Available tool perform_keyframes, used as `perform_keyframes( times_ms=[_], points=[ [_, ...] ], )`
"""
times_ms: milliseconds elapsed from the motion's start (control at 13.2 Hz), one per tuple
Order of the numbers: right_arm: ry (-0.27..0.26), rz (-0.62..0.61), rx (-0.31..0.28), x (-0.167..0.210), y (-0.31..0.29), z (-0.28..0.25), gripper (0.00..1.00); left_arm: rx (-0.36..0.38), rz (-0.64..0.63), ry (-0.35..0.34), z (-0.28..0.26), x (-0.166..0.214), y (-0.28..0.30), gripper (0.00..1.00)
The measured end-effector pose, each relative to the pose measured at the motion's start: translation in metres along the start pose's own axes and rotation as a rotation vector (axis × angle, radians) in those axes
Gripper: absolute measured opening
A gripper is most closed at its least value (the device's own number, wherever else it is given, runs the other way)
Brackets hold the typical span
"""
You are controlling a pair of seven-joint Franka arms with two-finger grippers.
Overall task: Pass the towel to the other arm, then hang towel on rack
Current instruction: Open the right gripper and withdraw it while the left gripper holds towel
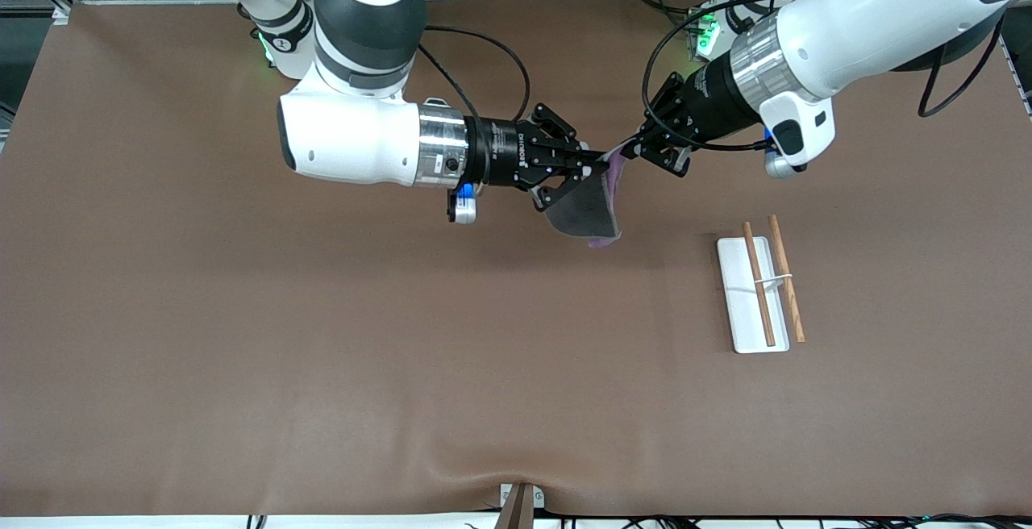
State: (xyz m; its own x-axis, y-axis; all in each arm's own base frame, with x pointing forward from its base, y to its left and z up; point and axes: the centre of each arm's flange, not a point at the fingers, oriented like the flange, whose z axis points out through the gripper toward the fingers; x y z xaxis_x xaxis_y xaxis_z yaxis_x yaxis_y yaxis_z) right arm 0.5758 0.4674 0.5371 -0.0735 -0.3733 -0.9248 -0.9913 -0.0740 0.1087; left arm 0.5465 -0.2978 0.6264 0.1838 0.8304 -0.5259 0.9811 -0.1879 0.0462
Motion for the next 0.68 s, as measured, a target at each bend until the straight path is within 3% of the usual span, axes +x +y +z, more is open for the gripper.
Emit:
perform_keyframes(
  times_ms=[304,532,684],
  points=[
    [0.030,0.003,-0.045,0.011,-0.007,-0.014,0.66,-0.012,0.092,0.055,-0.003,0.009,0.003,0.02],
    [0.107,-0.011,-0.090,0.027,-0.016,-0.036,0.96,0.006,0.217,0.111,-0.002,0.016,0.002,0.02],
    [0.146,-0.004,-0.112,0.040,-0.026,-0.060,1.00,0.034,0.295,0.142,-0.004,0.028,0.002,0.02]
  ],
)
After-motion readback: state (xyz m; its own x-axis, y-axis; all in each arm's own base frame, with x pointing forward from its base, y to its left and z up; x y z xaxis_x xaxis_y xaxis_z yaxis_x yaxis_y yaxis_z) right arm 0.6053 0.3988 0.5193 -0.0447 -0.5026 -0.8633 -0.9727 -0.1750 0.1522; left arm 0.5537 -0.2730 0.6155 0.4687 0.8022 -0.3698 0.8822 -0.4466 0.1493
